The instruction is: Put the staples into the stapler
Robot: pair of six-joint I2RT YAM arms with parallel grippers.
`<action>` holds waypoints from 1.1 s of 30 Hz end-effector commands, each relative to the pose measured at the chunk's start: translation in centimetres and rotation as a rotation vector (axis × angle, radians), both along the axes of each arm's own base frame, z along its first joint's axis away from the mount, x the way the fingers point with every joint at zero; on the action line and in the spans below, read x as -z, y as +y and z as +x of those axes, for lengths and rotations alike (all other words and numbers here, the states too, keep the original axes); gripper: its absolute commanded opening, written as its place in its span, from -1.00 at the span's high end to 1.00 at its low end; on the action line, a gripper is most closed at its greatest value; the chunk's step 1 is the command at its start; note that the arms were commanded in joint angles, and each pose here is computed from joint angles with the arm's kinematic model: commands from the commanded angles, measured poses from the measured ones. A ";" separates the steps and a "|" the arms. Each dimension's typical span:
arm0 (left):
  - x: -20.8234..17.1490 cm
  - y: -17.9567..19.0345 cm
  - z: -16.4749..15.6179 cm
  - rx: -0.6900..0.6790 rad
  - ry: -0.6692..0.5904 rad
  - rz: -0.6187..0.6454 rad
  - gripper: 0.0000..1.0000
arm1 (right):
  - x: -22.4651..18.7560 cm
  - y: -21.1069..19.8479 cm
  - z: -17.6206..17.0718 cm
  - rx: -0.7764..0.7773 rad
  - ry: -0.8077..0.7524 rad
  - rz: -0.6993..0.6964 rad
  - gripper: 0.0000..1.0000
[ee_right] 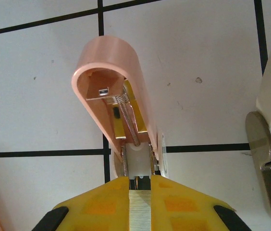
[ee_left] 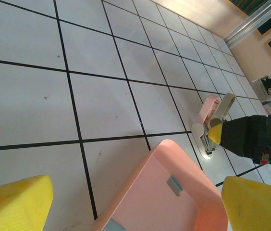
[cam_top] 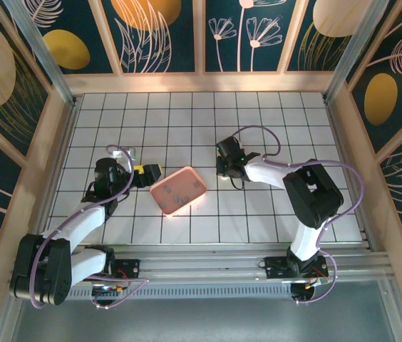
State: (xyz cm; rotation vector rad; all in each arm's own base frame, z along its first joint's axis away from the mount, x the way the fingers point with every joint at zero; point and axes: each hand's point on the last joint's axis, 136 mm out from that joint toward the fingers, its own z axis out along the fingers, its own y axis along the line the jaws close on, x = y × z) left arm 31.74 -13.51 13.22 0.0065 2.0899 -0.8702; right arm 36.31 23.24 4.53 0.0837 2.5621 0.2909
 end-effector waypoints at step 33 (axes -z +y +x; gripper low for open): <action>-0.9 -0.3 0.3 0.028 -0.046 -0.002 -0.81 | 0.9 -0.1 -0.5 -0.089 -0.005 -0.103 0.71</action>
